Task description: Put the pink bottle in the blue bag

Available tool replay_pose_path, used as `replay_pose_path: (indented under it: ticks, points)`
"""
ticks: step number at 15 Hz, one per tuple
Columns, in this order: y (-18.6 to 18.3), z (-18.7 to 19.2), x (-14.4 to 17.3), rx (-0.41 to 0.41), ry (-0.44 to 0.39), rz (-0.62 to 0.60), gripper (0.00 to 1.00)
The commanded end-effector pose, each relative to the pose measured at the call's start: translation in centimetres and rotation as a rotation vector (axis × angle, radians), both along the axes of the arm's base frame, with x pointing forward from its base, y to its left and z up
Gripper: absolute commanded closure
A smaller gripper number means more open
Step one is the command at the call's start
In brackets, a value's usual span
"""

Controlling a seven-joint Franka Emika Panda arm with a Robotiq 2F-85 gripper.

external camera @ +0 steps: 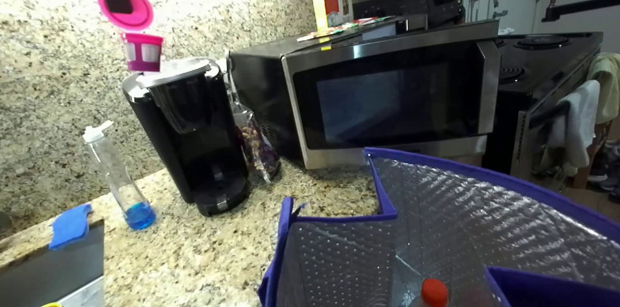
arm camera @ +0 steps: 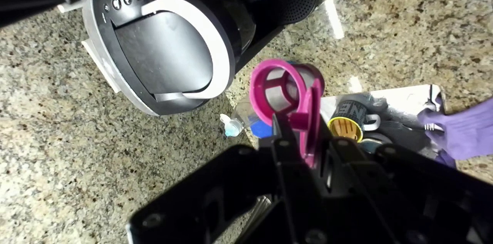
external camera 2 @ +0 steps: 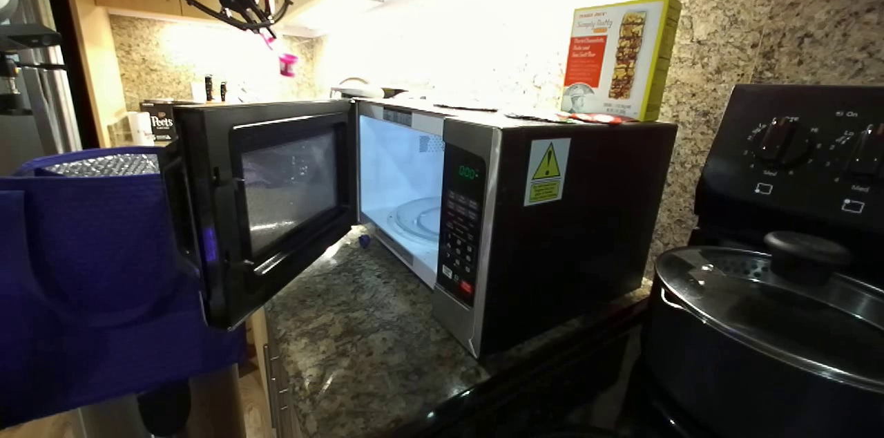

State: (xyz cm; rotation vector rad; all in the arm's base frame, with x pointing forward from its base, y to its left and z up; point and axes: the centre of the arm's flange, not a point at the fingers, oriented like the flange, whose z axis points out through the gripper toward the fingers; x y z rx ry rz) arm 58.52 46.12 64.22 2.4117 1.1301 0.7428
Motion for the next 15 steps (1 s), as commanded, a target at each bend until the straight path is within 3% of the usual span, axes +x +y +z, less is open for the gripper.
replay_pose_path:
  ticks: [1, 4, 9, 13, 14, 15]
  points:
    - [-2.4, -0.4, -7.9, 0.051, -0.027, -0.156, 0.9]
    - [-2.1, 0.1, -10.3, 0.149, -0.011, -0.305, 0.9]
    - [-1.5, 0.3, -13.6, 0.246, 0.046, -0.564, 0.9]
    - [-1.4, 0.3, -15.8, 0.363, 0.014, -0.747, 0.9]
    - [-1.4, 0.4, -16.0, 0.371, -0.005, -0.744, 0.9]
    - [3.5, 3.7, -11.4, 0.329, 0.017, -0.702, 0.9]
